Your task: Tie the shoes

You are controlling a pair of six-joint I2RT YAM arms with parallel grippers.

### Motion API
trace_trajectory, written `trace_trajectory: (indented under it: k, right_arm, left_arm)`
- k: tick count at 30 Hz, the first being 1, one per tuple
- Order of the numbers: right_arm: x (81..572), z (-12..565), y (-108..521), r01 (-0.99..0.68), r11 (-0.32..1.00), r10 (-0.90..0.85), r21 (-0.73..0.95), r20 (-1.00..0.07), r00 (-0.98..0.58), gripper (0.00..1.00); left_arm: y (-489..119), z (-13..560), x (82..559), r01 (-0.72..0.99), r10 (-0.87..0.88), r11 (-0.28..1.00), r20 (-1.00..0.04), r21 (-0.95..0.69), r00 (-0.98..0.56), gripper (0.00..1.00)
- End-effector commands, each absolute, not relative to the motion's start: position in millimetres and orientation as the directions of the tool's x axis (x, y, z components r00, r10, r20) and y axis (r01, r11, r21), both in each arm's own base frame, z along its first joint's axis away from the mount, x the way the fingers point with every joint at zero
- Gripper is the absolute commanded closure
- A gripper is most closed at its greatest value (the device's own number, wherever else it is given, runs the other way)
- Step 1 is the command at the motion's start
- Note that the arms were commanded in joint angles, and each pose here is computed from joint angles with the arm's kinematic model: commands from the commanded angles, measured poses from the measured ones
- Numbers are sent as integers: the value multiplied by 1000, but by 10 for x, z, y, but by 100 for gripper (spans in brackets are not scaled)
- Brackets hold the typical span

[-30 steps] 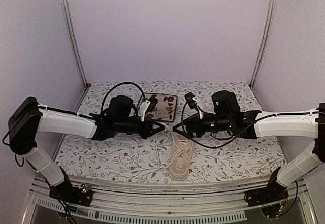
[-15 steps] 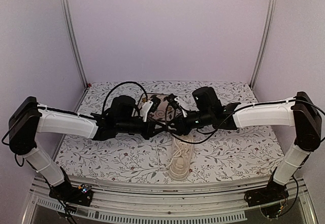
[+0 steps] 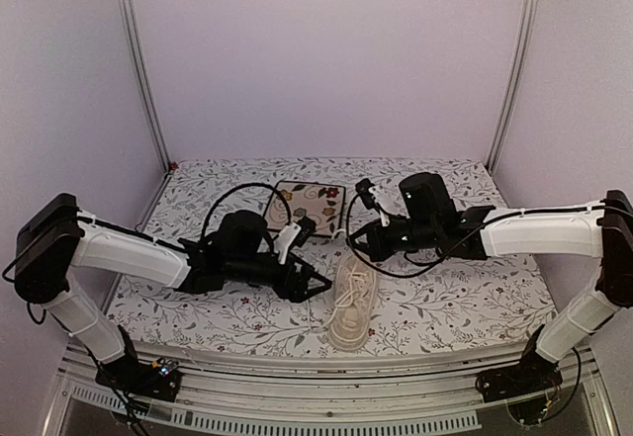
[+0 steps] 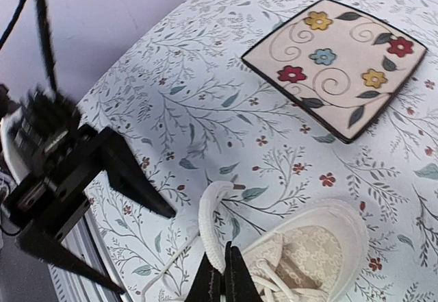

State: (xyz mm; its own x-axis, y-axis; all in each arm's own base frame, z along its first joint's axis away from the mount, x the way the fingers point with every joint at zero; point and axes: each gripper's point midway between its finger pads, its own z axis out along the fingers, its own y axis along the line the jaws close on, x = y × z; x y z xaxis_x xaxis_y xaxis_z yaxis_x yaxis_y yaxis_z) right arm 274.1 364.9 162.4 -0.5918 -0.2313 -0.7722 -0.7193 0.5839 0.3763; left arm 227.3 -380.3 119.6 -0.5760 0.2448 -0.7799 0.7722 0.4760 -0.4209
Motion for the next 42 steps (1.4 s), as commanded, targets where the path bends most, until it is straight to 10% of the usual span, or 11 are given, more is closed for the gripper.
trace_trajectory:
  k: [1,12,29,42]
  right_arm:
    - [2851,1624,3413,-611,683,-122,399,-763,-634,98]
    - [2893,1648,3289,-542,717,-42,438,-750,-660,98]
    - [2984,1743,2941,-429,786,65,445,-750,-658,98]
    - [2896,1240,1547,-24,895,312,445,-664,-679,98]
  left_arm:
    - [-3970,1142,1792,820,305,352,-773,-451,-557,25]
    - [-3937,652,1525,799,403,352,-692,-487,-600,31]
    - [-3994,476,1588,781,412,402,-668,-478,-620,100]
    - [-3440,518,2127,650,293,668,-674,-364,-678,100]
